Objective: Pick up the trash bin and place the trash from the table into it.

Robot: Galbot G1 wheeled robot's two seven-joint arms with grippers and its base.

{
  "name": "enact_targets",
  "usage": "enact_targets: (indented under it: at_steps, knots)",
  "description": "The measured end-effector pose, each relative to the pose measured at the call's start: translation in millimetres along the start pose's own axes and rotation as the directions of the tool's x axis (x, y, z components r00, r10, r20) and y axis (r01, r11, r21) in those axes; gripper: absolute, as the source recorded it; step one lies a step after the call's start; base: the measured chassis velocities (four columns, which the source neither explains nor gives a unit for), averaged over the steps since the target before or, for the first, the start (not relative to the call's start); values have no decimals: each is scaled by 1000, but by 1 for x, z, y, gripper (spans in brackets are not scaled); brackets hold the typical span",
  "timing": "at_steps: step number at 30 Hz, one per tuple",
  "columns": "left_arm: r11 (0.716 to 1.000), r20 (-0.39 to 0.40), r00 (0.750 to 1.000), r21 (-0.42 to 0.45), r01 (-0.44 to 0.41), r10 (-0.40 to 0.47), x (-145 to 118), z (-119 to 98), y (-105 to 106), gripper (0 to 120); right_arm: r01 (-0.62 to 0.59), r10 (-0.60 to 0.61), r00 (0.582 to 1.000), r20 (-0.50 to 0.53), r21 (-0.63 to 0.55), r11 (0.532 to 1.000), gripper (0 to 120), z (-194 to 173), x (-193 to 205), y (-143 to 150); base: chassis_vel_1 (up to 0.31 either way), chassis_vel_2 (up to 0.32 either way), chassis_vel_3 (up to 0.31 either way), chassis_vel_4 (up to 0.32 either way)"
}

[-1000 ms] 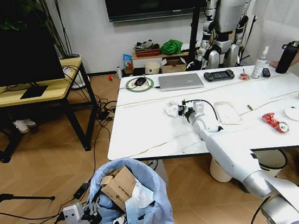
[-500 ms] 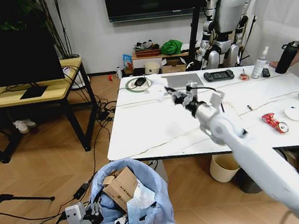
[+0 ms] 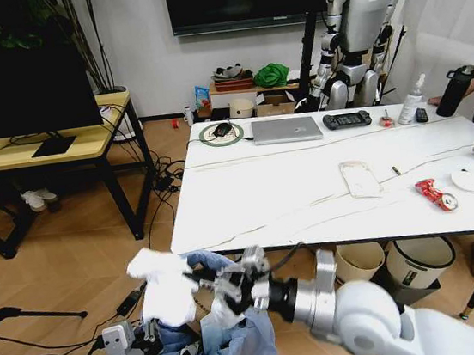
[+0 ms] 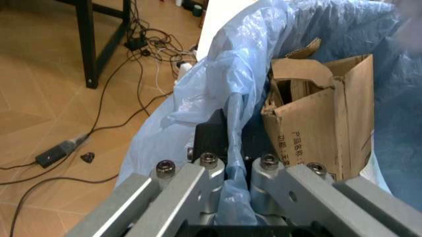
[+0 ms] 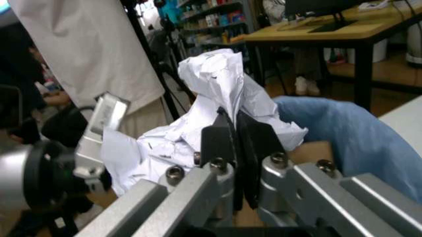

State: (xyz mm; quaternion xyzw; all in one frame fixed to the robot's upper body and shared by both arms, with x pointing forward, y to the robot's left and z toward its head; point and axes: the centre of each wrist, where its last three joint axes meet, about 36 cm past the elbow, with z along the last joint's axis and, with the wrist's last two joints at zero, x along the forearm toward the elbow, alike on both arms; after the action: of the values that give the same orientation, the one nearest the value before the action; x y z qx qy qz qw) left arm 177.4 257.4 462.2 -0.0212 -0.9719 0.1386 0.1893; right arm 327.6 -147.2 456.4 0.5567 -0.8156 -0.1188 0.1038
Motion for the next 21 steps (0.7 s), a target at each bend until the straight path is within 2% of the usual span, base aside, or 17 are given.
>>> enact_targets:
  at_steps: [4,7,8,12,14,16,20,21]
  knots:
    - [1000,4,1000,-1,-2,2,-1,-1,0,0,-29,29,1000,-9,16,999,13,3,8,-3,0,0,0,0]
    - [1000,3,1000,0,-6,6,-4,-1,1,0,-47,48,999,-5,23,999,28,1,16,-1,0,0,0,0]
    - [1000,3,1000,0,-6,6,-4,-1,1,0,-47,48,999,-5,23,999,28,1,16,-1,0,0,0,0]
    - [1000,0,1000,0,-11,11,-6,0,1,0,-70,70,998,5,26,997,43,-3,24,2,0,0,0,0]
    - [1000,-1,1000,0,-16,16,-7,0,1,0,-122,122,992,23,30,992,51,-5,31,0,0,0,0,0]
    - [1000,-2,1000,-1,-17,17,-7,0,1,0,-143,142,989,35,32,989,53,-5,34,-2,0,0,0,0]
    - [999,-7,999,-10,-33,33,-11,1,2,0,-349,342,928,151,25,937,71,-3,64,-28,0,0,0,0]
    - [999,-10,999,-12,-37,37,-13,3,2,0,-432,423,889,178,14,902,78,-5,80,-36,0,0,0,0]
